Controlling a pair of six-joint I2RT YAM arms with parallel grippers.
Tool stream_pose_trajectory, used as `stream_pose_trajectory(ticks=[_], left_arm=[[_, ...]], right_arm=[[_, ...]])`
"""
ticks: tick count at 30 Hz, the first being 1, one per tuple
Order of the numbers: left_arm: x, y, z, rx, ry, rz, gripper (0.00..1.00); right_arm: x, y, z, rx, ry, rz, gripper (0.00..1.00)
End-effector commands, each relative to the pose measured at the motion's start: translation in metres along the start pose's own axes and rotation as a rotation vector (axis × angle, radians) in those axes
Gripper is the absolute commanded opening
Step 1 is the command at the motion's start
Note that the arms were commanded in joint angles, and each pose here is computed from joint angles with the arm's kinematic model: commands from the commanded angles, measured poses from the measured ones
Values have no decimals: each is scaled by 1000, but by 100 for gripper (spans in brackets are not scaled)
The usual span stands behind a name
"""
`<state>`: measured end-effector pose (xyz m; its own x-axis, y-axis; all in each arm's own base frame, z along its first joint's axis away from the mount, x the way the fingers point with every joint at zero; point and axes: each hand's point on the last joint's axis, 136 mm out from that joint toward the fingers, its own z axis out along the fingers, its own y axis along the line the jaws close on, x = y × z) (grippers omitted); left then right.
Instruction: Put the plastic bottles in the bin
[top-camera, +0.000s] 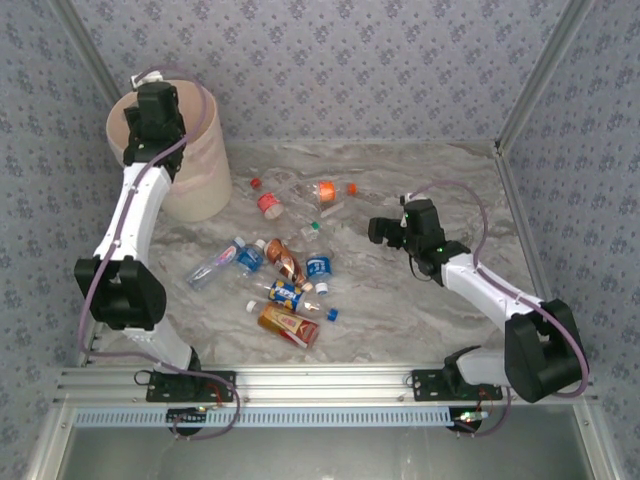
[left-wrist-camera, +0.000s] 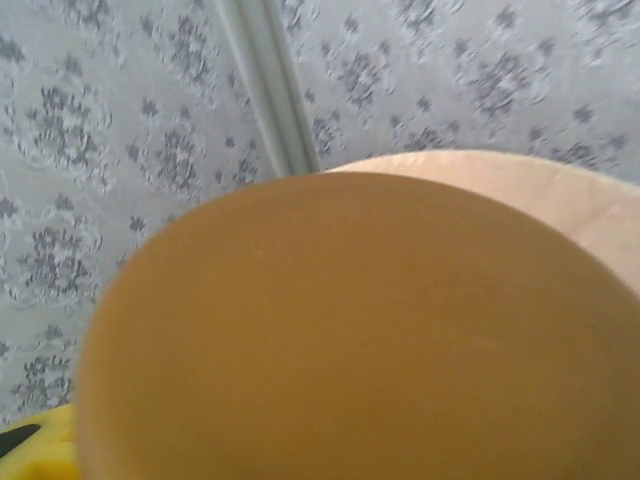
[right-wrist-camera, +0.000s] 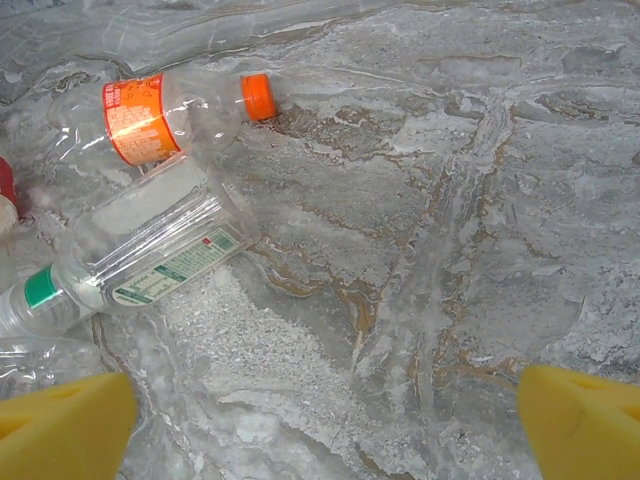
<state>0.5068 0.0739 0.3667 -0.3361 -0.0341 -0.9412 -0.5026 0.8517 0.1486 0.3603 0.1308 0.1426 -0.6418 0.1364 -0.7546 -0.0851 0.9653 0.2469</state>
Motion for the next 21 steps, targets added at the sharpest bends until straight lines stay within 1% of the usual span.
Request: stream_pose_trajectory(ticks=[1,5,6,7,9,11,13,14,18,21], left_arm=[[10,23,4,-72,79,-58,51],[24,29,14,-102,143,-85,59],[26,32,16,-120,152,-93,62],[27,33,17,-134,162,-100,68],[31,33,21,-138,186,-110,74],[21,32,19,-125,179,-132,81],[11,26,18,-85,165,-153,87],[12,25,17,-76,182,-148,89],[-3,8,7,46,177,-192,93],[-13,-7,-7,134,166,-213,96]], right_arm=[[-8,3,-1,-4,0,16,100],[-7,3,-1,1,3,17,100],[-7,2,-1,4,3,17,100],[-6,2,-1,3,5,17,100],[-6,2,-2,3,7,17,100],[-4,0,-2,9,13,16,100],[-3,0,-3,10,18,16,100],[-2,0,-3,9,23,16,100],[-1,0,-4,10,23,20,100],[1,-2,-3,15,26,33,100]])
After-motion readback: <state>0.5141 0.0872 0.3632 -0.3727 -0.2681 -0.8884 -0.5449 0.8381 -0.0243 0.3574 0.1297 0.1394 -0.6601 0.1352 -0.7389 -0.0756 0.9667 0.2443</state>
